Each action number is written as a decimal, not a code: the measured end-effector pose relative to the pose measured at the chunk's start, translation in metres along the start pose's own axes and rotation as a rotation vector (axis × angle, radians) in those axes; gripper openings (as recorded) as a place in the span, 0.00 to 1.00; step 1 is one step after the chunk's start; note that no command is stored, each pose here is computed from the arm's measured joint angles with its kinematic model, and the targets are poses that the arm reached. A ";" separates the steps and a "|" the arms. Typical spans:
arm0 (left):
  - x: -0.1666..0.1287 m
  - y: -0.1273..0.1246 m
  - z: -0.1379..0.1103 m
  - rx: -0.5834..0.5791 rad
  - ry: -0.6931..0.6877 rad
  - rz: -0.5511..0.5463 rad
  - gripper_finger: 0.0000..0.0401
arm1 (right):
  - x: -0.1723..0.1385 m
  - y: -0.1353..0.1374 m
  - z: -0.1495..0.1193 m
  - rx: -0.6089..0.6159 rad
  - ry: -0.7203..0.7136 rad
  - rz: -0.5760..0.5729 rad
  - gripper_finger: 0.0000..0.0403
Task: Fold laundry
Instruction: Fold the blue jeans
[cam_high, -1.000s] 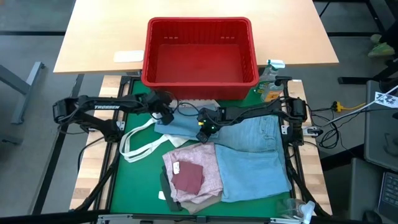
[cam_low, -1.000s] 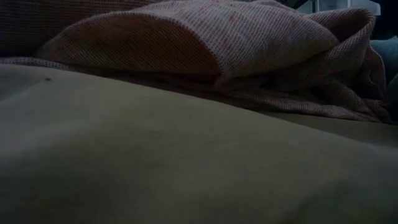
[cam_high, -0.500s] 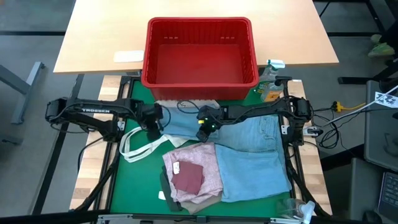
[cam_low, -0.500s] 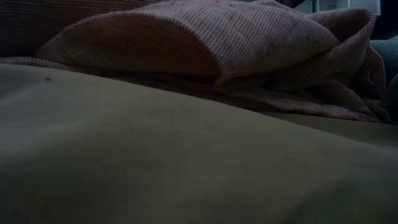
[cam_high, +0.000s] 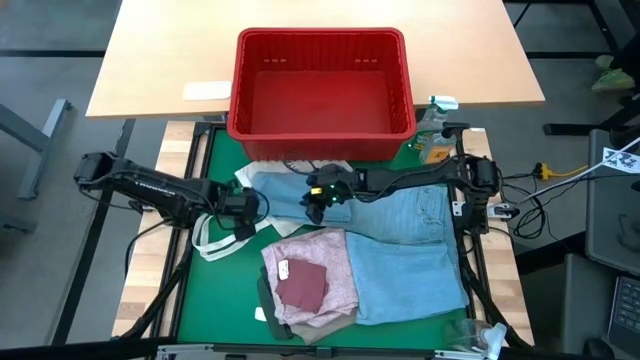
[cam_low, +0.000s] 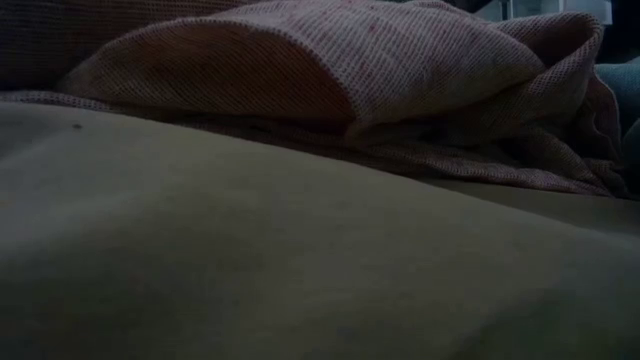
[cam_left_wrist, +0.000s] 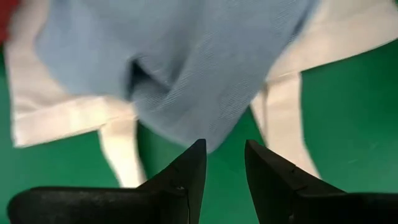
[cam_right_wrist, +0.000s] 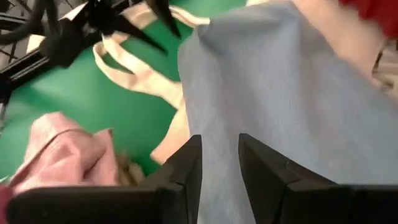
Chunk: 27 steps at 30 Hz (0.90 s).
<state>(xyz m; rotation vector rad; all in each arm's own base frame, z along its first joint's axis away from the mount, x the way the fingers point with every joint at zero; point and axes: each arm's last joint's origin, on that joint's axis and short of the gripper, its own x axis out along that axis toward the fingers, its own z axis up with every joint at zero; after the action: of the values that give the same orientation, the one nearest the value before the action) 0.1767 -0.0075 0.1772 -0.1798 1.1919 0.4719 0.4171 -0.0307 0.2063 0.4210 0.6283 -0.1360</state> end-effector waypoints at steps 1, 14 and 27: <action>0.002 -0.002 -0.001 0.003 -0.014 -0.009 0.26 | 0.001 -0.001 0.000 -0.007 -0.009 -0.005 0.26; 0.015 -0.003 -0.012 -0.063 -0.106 0.091 0.26 | 0.016 -0.003 0.007 -0.031 -0.192 -0.058 0.26; 0.015 -0.004 -0.014 0.021 -0.080 0.064 0.26 | 0.055 -0.017 -0.009 -0.023 -0.270 -0.048 0.26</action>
<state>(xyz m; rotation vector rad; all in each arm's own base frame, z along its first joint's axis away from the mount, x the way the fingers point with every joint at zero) 0.1713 -0.0125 0.1583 -0.1046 1.1265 0.5178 0.4522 -0.0419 0.1615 0.3582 0.3736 -0.2274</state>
